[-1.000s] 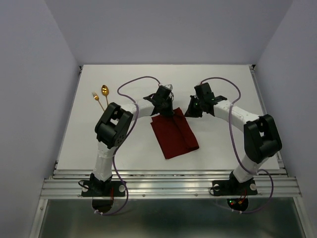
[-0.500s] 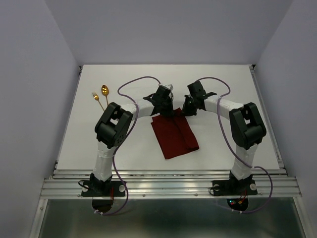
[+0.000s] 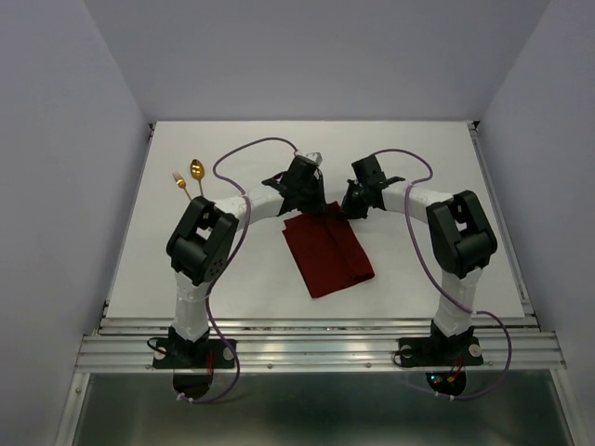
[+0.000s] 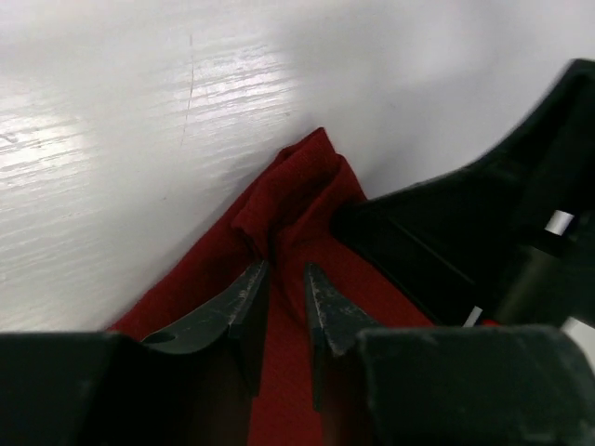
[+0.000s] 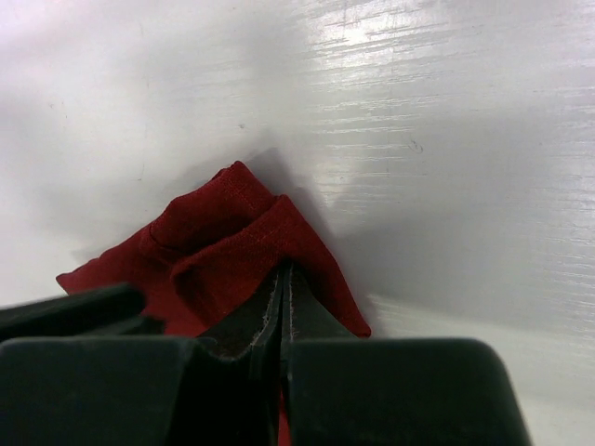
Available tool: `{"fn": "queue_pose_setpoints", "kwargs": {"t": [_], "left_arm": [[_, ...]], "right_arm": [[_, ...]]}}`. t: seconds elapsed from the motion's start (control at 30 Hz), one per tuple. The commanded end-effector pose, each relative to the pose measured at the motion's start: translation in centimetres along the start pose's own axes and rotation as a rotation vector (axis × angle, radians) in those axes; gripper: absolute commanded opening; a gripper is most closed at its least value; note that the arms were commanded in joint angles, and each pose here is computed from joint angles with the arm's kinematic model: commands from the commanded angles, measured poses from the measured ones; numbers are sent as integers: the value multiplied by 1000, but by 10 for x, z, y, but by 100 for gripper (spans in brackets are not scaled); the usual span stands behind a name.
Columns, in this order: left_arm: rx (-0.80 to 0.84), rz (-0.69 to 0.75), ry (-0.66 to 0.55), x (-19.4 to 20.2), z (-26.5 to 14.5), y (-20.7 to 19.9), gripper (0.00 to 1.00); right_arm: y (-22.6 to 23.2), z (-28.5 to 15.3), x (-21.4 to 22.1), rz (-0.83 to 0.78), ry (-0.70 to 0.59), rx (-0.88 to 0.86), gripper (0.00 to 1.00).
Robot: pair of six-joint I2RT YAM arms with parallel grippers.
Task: Fold the napkin into a case and place the utensils inside
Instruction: Smooth out the 2/3-rectangle-folded napkin at the center of the board.
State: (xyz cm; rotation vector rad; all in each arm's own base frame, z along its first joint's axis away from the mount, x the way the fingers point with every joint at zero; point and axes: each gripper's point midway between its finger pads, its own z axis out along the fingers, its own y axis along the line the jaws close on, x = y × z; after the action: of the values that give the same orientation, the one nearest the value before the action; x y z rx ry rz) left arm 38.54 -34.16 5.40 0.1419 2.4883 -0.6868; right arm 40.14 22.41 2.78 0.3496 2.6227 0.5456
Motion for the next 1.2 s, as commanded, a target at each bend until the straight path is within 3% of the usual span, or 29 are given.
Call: {"fn": "queue_pose_setpoints", "kwargs": {"t": [0.0,0.3,0.47,0.83,1.17], "left_arm": [[51,-11,-127,-37,-46,-25,33],[72,-69,-110,-29,-34,-35,27],[99,-102,-61,-20,-14,-35,15],[89,-106,-67,-20,2,-25,12],[-30,-109,-27,-3,17,17,11]], "right_arm": [[-16,3,4,19,-15,58,1],[-11,0,4,19,-7,42,1],[-9,-3,2,17,-9,35,1],[-5,-4,3,15,-1,19,1],[-2,-20,2,4,-11,2,1]]}}
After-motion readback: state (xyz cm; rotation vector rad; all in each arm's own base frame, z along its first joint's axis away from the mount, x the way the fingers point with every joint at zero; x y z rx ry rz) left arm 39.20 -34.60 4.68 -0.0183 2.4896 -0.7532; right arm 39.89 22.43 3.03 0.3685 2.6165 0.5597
